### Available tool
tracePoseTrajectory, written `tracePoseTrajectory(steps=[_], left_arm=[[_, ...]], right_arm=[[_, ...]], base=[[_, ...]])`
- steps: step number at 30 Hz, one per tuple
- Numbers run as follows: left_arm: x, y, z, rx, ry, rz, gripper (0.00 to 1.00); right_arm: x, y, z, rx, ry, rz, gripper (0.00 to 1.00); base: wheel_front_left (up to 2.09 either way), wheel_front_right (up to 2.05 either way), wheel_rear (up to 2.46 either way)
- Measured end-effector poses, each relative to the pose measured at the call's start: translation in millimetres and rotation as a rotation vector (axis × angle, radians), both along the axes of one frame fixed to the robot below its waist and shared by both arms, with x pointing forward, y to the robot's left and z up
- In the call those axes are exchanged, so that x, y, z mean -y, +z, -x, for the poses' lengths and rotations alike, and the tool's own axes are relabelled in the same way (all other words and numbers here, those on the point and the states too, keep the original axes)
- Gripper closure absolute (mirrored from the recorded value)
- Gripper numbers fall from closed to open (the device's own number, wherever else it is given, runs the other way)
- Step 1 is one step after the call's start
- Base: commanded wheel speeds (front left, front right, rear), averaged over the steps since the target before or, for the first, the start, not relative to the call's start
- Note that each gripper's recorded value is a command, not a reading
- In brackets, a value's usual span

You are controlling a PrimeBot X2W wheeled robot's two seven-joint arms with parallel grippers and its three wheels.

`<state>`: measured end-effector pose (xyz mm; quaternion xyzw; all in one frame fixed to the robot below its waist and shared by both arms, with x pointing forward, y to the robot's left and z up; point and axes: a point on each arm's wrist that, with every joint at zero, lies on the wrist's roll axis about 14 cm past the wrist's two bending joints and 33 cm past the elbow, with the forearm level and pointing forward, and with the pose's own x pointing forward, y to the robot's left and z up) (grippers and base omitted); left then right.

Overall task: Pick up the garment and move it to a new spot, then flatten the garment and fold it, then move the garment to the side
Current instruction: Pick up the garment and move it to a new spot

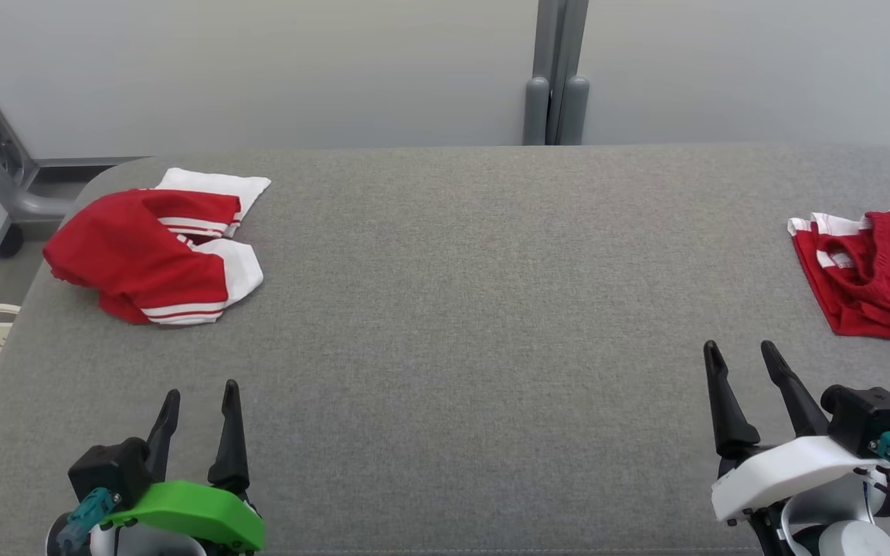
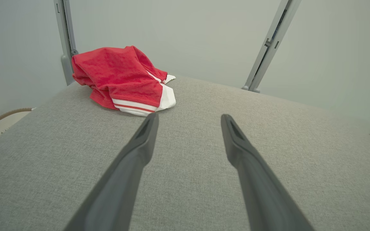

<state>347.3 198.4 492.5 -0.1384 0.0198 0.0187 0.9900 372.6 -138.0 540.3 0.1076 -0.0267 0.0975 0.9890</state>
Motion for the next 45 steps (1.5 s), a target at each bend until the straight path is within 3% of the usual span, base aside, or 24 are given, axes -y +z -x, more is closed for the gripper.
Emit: tracePoseTrajectory(steps=[12, 31, 38, 45], left_arm=[[-36.1, 5.1, 22.5, 0.016, 0.122, -0.004, 0.00], [-122.4, 10.7, 112.2, 0.030, 0.475, -0.013, 0.00], [-127.4, 9.5, 118.7, 0.018, 0.506, -0.024, 0.00], [-126.1, 18.5, 106.6, 0.011, 0.439, -0.065, 0.00]], right_arm=[[-47.5, 4.9, -10.9, 0.018, 0.136, -0.005, 0.00], [-189.0, 16.8, -19.5, 0.046, 0.529, -0.026, 0.00], [-200.9, 7.1, -24.3, 0.021, 0.557, -0.030, 0.00], [-180.2, 5.2, -30.5, 0.024, 0.491, -0.027, 0.00]], base=[[0.00, 0.00, 0.00], [0.00, 0.00, 0.00], [0.00, 0.00, 0.00], [0.00, 0.00, 0.00]])
